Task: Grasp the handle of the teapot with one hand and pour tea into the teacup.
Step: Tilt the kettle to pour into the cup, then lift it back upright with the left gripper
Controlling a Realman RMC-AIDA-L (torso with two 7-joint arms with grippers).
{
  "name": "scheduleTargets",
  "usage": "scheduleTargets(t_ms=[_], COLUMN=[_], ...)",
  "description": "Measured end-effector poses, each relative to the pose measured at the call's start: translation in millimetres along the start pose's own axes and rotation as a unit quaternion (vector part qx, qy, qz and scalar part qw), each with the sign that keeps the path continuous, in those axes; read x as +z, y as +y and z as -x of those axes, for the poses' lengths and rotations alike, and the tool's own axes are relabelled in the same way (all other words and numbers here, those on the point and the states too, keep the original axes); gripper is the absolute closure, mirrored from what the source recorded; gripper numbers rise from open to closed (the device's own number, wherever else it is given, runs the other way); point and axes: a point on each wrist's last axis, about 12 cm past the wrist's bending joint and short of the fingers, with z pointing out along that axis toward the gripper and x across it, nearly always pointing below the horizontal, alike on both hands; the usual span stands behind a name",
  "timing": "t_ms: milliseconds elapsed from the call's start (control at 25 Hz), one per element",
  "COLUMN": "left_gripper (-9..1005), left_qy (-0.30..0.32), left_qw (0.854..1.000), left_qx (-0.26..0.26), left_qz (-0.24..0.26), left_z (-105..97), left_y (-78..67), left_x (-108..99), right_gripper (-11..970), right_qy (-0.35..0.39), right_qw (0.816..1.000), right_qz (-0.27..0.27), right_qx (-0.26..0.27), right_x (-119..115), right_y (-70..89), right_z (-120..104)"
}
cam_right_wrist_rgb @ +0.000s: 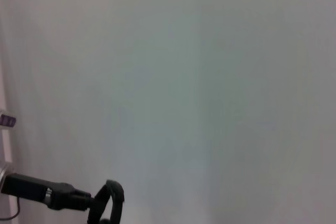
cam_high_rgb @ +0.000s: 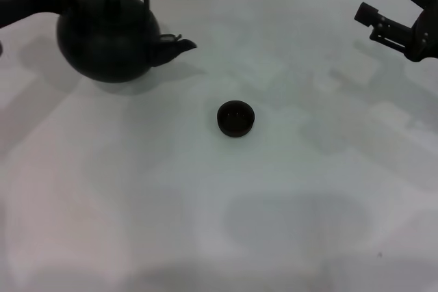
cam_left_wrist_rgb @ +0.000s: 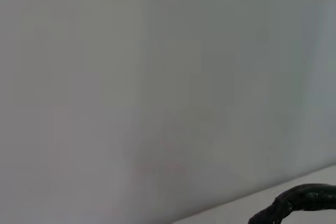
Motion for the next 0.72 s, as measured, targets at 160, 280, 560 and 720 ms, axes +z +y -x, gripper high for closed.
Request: scheduleTargets(t_ms=[160,280,560,720], left_gripper=[846,846,845,845], left_qy=[0.022,0.031,0.040,0.044], left_qw=[1.000,0.999,0.998,0.998], left_qx=[0.013,0.022,0.035,0.044], left_qz=[-0.008,-0.006,0.015,0.025], left_z=[5,6,14,21], left_y=[-13.9,-17.7,-27.4,-31.1], left_x=[11,12,7,5], right_gripper=[86,86,85,85], right_qy=[-0.007,-0.010,-0.025,-0.028], right_qw=[1.000,1.000,0.999,0.998], right_qz=[-0.004,-0.010,-0.038,-0.045], right_qx=[0.000,-0.002,-0.009,-0.012], right_x=[-1,-3,-13,-17], right_y=[-0.4,-2.0,-9.8,-11.9], right_z=[1,2,8,10])
